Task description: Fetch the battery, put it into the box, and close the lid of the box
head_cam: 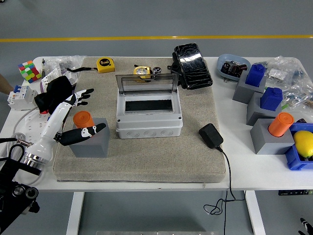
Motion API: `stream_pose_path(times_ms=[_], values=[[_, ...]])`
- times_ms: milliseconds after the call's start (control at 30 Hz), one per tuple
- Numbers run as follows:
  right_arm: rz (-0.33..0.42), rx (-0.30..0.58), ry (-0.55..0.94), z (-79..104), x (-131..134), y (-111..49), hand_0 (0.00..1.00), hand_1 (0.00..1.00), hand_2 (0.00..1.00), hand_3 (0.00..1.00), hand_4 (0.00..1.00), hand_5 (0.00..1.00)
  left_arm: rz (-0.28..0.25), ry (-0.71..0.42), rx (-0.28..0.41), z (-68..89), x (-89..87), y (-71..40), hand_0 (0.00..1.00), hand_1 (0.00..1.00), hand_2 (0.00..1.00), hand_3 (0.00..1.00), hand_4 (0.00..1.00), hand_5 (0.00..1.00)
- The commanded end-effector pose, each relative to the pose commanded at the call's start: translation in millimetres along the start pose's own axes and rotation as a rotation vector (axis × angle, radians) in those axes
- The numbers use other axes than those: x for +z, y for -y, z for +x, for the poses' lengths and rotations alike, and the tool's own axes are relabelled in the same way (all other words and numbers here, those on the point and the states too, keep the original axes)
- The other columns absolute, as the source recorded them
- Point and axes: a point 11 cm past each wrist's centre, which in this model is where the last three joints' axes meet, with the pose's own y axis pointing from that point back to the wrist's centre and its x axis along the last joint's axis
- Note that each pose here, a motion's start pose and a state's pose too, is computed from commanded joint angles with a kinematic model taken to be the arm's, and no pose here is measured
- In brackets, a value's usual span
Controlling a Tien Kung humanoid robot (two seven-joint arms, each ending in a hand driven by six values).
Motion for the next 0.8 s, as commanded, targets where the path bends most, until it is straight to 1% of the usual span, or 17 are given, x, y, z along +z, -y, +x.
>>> stream_pose_path(times_ms=[167,200,367,400,567,600,767,800], values=[[0.000,0.000,0.000,-0.2,0,0.0,0.626,0.648,0.646,0.556,0.959,0.506,0.015,-0.022,0.017,-1.7,-6.2,0.3,0.709,0.834,0.897,0.888,0.998,0.236],[0.000,0.000,0.001,-0.5,1,0.1,0.626,0.649,0.646,0.555,0.959,0.506,0.016,-0.030,0.023,-2.0,-7.2,0.3,0.638,0.748,0.821,0.846,0.998,0.148],[-0.001,-0.005,0.006,-2.6,3,0.2,0.626,0.649,0.646,0.555,0.959,0.506,0.017,-0.077,0.049,-3.8,-10.4,0.4,0.638,0.748,0.821,0.846,0.998,0.148],[-0.002,-0.005,0.007,-2.7,3,0.3,0.626,0.648,0.646,0.556,0.959,0.506,0.017,-0.096,0.058,-4.1,-10.8,0.4,0.542,0.646,0.723,0.784,0.998,0.002],[-0.005,-0.007,0.008,-2.7,5,0.5,0.626,0.648,0.646,0.556,0.959,0.506,0.027,-0.203,0.075,-8.7,-14.4,-0.5,0.542,0.646,0.723,0.784,0.998,0.002],[-0.006,-0.007,0.009,-2.7,5,0.5,0.627,0.649,0.646,0.555,0.958,0.506,0.028,-0.220,0.079,-9.3,-14.7,-0.9,0.534,0.589,0.634,0.748,0.998,0.002],[-0.006,-0.006,0.009,-2.2,5,0.5,0.627,0.649,0.646,0.555,0.958,0.506,0.037,-0.275,0.081,-14.3,-17.3,-1.5,0.534,0.589,0.634,0.748,0.998,0.002],[-0.006,-0.006,0.010,-2.2,6,0.5,0.626,0.648,0.647,0.555,0.958,0.505,0.039,-0.280,0.080,-15.4,-18.0,-1.7,0.533,0.573,0.580,0.723,0.998,0.002]])
